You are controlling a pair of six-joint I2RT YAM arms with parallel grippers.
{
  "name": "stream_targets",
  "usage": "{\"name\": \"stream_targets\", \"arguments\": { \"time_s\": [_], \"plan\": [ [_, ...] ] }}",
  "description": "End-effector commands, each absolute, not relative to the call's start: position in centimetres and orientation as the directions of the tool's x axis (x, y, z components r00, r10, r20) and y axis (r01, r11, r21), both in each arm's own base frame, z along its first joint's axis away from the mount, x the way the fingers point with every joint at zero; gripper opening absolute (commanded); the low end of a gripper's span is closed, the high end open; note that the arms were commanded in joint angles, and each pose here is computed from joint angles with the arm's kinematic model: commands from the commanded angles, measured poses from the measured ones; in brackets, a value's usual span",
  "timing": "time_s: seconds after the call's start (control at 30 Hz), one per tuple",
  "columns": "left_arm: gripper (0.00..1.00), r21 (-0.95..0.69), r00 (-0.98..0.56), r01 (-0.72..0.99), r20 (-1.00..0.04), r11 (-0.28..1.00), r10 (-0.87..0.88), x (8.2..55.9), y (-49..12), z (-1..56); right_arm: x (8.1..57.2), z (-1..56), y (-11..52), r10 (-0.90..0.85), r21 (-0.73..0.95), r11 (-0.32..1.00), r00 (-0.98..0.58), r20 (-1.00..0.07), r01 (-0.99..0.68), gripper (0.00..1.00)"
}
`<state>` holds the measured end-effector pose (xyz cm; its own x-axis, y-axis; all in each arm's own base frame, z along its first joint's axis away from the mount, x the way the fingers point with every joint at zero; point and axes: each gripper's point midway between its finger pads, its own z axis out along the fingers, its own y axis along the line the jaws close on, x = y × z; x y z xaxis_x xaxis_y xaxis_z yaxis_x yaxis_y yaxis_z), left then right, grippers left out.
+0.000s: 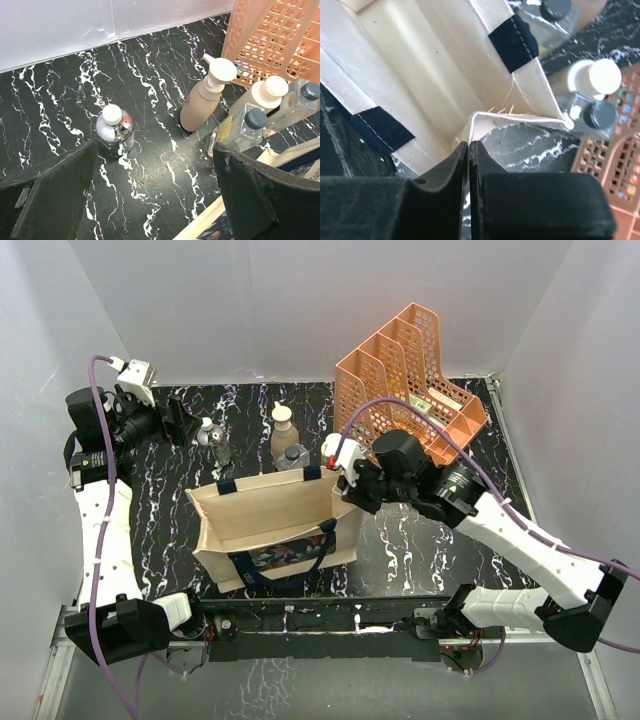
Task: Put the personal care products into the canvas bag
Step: Move the canvas bag to the center of the board.
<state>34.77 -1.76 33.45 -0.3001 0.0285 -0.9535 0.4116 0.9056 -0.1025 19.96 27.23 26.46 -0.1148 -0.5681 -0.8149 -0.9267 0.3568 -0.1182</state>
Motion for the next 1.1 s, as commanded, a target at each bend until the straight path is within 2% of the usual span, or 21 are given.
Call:
{"name": "stream_targets", "arguments": {
  "time_s": [0.0, 0.17, 0.33, 0.47, 0.6, 0.83, 0.93, 1.07],
  "plan": [
    [0.97, -0.079, -0.273, 0.435, -0.961, 0.897, 0.048, 34.3, -2.0, 34.2, 20.4, 26.9, 22.8, -0.635, -0.236, 0.361, -0.053, -0.771, -0.902, 0.08],
    [0.97, -0.083, -0.274, 0.439, -0.961, 0.895, 0.045, 34.7, -2.1, 34.5, 20.3, 25.2, 17.7, -0.705, -0.256, 0.405, -0.121, -0.699, -0.878, 0.08],
    [0.97, -0.095, -0.287, 0.450, -0.957, 0.888, 0.043, 35.0, -2.3, 34.2, 22.7, 25.3, 11.7, -0.727, -0.372, 0.555, -0.216, -0.652, -0.744, 0.08],
    [0.97, -0.065, -0.331, 0.461, -0.938, 0.885, 0.104, 35.3, -2.8, 32.6, 23.8, 25.5, 8.0, -0.754, -0.458, 0.598, -0.268, -0.600, -0.658, 0.08],
    [0.97, -0.010, -0.351, 0.496, -0.917, 0.868, 0.190, 35.2, -4.1, 31.2, 24.9, 25.7, 6.3, -0.771, -0.500, 0.612, -0.322, -0.549, -0.612, 0.08],
    [0.97, -0.021, -0.345, 0.576, -0.912, 0.817, 0.220, 35.0, -7.2, 30.0, 26.3, 24.8, 5.2, -0.806, -0.516, 0.585, -0.380, -0.453, -0.625, 0.09],
    [0.97, -0.056, -0.360, 0.606, -0.908, 0.793, 0.212, 34.9, -8.5, 29.8, 27.2, 25.7, 6.0, -0.796, -0.506, 0.595, -0.369, -0.480, -0.624, 0.15],
    [0.97, -0.110, -0.374, 0.686, -0.901, 0.720, 0.219, 33.7, -10.8, 29.6, 27.5, 29.8, 9.2, -0.740, -0.438, 0.605, -0.265, -0.619, -0.665, 0.28]
  ]
}}
